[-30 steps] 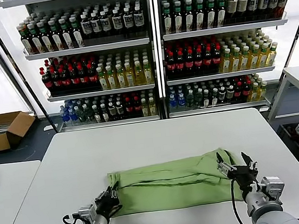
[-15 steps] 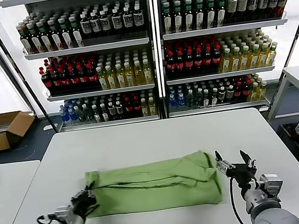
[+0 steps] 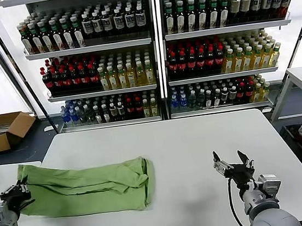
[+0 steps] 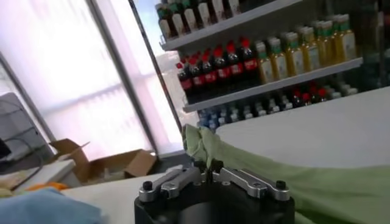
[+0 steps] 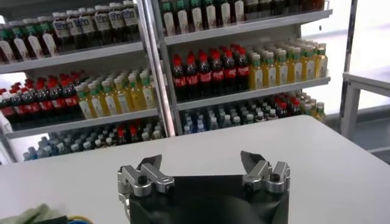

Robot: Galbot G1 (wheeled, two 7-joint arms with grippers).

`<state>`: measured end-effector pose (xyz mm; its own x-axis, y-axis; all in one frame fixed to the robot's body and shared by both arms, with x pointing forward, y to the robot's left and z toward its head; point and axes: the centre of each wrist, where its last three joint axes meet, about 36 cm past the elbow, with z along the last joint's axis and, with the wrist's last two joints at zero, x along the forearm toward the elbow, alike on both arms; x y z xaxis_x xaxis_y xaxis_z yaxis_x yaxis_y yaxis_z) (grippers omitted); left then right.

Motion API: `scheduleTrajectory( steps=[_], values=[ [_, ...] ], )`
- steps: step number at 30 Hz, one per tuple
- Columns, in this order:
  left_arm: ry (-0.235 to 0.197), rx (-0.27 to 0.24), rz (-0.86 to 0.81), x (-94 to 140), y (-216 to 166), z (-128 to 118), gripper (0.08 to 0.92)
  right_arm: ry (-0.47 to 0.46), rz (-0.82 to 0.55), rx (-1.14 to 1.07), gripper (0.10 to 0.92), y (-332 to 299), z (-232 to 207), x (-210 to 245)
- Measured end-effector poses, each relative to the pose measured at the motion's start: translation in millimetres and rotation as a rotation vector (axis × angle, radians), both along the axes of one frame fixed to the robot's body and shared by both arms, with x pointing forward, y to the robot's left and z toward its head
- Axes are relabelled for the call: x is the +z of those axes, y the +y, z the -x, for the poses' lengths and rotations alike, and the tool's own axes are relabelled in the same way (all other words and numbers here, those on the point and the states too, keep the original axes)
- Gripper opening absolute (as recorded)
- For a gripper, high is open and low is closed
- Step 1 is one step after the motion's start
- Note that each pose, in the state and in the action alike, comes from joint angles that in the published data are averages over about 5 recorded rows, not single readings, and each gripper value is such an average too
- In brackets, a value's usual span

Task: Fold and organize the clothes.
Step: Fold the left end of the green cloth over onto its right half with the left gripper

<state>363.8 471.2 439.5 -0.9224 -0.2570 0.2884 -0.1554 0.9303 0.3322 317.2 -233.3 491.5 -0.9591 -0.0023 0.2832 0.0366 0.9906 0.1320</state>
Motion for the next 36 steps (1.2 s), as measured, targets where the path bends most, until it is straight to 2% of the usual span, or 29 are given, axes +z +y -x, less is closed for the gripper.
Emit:
scheduleTrajectory(
  steps=[7,15,24,36],
  values=[
    [0.003,-0.048,0.006,-2.4,-29.2,-0.9,0.097,-0.002,0.004,-0.011,0.823,-3.1,6.4,2.4],
    [0.024,-0.137,0.096,-15.6,-98.0,0.4,0.097,0.002,0.008,-0.031,0.823,-6.3,15.5,3.2],
    [0.042,-0.238,0.199,-17.4,-173.0,5.2,0.097,0.009,0.013,-0.046,0.823,-7.5,25.5,4.6],
    [0.067,-0.336,0.289,-19.0,-233.3,5.5,0.097,0.021,0.021,-0.06,0.823,-8.5,33.0,3.1]
  ],
)
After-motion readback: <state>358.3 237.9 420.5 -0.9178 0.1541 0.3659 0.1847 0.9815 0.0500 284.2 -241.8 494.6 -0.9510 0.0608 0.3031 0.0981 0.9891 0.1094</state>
